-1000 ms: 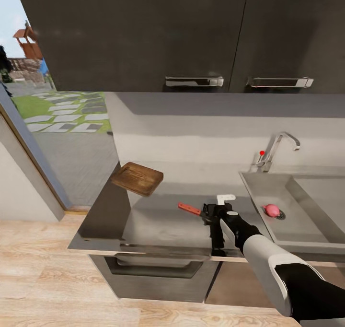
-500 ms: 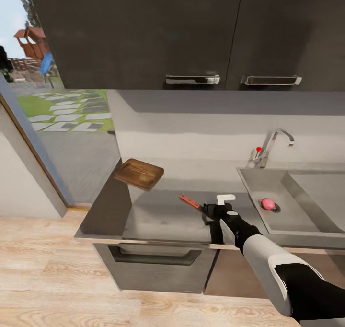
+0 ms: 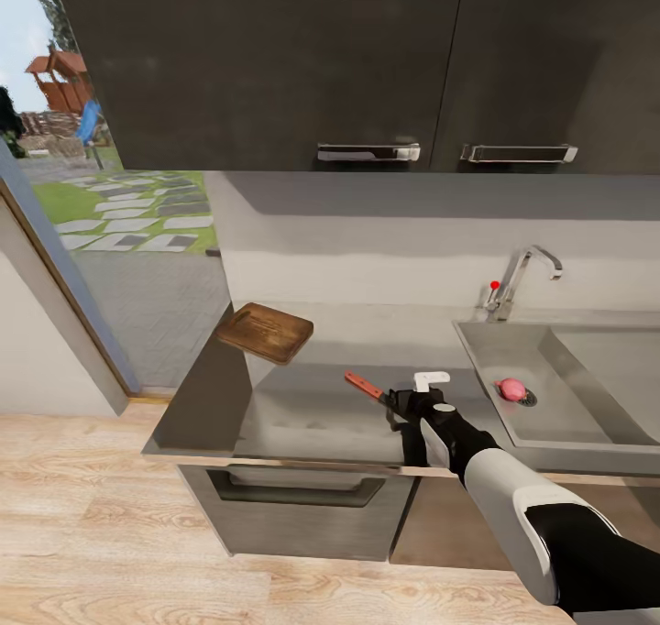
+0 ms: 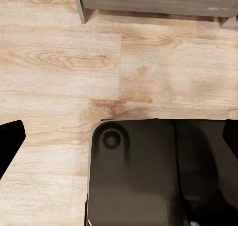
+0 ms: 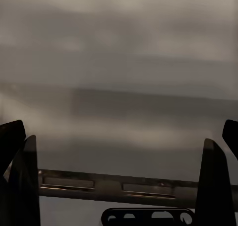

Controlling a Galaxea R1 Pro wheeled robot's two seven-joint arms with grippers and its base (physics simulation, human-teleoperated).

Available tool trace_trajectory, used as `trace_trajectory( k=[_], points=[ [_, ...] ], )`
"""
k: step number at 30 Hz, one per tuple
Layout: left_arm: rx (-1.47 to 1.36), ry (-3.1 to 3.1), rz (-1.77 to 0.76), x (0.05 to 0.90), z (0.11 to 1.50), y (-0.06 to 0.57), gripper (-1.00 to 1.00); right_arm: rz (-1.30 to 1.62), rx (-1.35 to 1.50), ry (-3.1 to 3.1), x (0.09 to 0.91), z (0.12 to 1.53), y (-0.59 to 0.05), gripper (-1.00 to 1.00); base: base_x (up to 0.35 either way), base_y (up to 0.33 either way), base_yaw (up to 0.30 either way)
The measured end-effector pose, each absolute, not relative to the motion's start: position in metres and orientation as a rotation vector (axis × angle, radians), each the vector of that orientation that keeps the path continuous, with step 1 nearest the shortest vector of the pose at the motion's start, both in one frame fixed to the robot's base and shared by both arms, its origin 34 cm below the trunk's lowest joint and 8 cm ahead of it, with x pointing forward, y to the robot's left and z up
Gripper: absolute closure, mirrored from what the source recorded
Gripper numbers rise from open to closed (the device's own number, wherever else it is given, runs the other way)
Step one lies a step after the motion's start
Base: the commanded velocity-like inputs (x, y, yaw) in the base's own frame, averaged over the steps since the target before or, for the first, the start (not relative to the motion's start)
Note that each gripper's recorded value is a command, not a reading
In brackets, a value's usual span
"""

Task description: In the kitchen, take the Vidalia onion out of the sink, dice it on the chopping board with the paring knife, put the diced onion into the bowl on the countertop, then place both the paring knife and the chopping board into the sink.

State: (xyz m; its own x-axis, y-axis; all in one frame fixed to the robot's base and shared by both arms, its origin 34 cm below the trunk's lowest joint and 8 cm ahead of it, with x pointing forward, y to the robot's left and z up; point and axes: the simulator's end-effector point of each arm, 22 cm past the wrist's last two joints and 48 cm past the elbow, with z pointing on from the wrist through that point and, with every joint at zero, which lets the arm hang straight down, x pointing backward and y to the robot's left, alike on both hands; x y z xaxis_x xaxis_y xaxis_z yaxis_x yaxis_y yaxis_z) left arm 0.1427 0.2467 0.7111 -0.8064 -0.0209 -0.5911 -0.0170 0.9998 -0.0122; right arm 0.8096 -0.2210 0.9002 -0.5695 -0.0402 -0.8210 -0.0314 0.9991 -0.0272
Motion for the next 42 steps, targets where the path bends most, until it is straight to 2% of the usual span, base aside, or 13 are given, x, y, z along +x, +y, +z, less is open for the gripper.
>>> trace_trajectory(
  k=[9, 26, 42],
  points=[
    [-0.027, 2.507, -0.008, 0.1435, 0.7114, 0.2468, -1.0, -0.01, -0.05, 2.177, 0.8096, 0.9002, -0.2201, -1.0, 0.0, 0.088, 0.0],
    [-0.027, 2.507, -0.008, 0.1438, 0.7115, 0.2468, -1.0, -0.01, -0.05, 2.177, 0.8095, 0.9002, -0.22, -1.0, 0.0, 0.246, 0.0],
    [-0.028, 2.507, -0.004, 0.1435, 0.7114, 0.2475, -1.0, -0.01, -0.05, 2.177, 0.8096, 0.9002, -0.2199, -1.0, 0.0, 0.022, 0.0]
  ],
)
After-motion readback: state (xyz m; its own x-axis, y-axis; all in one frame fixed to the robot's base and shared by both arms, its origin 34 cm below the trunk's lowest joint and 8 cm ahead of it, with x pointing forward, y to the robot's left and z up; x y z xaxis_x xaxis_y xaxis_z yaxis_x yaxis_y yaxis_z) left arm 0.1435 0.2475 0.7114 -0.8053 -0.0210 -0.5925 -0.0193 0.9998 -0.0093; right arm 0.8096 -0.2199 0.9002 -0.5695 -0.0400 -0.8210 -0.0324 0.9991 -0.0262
